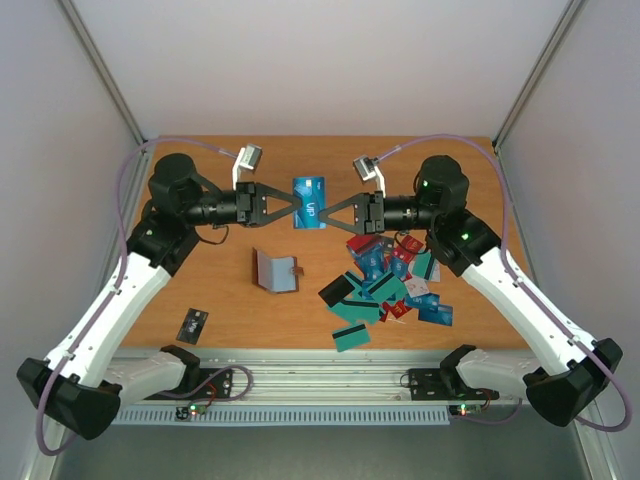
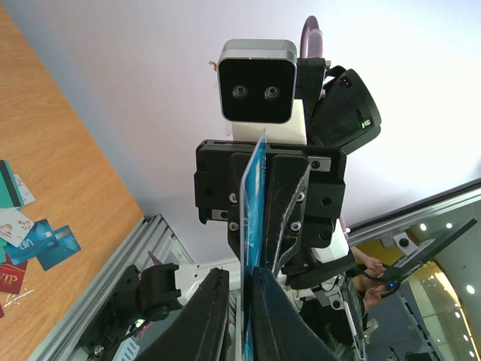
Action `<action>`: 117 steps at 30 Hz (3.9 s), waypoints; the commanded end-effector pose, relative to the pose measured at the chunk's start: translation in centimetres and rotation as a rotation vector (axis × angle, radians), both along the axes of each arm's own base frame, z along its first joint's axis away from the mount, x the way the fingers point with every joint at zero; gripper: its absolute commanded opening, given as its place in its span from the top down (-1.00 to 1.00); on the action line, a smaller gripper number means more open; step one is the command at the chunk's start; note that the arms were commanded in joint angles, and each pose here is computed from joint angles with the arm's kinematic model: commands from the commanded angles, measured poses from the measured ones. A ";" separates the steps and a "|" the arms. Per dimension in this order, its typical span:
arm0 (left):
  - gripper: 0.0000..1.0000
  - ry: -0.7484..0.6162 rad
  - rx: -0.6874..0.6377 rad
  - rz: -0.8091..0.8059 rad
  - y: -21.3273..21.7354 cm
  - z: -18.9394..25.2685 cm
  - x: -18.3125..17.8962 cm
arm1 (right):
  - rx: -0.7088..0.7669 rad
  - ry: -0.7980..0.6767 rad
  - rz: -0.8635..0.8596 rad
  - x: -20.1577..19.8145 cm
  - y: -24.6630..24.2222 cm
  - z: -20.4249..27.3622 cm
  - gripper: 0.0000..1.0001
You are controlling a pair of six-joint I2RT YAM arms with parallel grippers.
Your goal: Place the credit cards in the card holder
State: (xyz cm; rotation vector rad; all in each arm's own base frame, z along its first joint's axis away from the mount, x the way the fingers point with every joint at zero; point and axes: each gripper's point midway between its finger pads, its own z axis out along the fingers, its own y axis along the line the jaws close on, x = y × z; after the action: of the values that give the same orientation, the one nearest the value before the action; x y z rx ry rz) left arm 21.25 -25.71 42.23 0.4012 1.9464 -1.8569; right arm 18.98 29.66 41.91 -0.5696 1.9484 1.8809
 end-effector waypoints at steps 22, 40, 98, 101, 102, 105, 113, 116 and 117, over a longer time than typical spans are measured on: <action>1.00 0.138 0.525 0.181 3.1 -18.5 3.5 | -0.387 0.094 -0.346 5.9 -2.2 -10.9 0.35; 0.99 0.263 0.665 0.188 3.8 -29.8 7.4 | -0.421 0.284 -0.275 7.5 0.5 -20.3 0.36; 0.99 0.413 0.772 0.438 10.6 -36.7 7.0 | -0.651 0.519 0.051 7.9 9.5 -37.9 0.48; 0.99 0.412 0.768 0.440 10.5 -36.9 7.2 | -0.662 0.531 0.047 7.9 9.1 -38.5 0.48; 0.99 0.414 0.771 0.440 10.6 -37.1 7.2 | -0.664 0.532 0.045 7.9 9.0 -38.6 0.49; 1.00 0.407 0.784 0.453 10.9 -37.3 7.3 | -0.667 0.539 0.035 8.2 8.6 -38.8 0.49; 0.99 0.377 0.823 0.507 11.9 -37.5 7.3 | -0.670 0.550 0.031 8.3 8.1 -39.2 0.50; 0.99 0.363 0.843 0.527 12.4 -37.5 7.3 | -0.671 0.553 0.034 8.2 8.1 -39.3 0.50; 0.99 0.360 0.849 0.533 12.6 -37.5 7.3 | -0.673 0.556 0.033 8.2 8.0 -39.3 0.50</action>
State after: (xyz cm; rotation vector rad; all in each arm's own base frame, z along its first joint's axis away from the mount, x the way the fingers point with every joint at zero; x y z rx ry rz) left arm 27.82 -14.50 4.80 -0.2332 2.7306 -0.8553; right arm 27.26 38.20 3.48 -0.2494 2.9596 1.4861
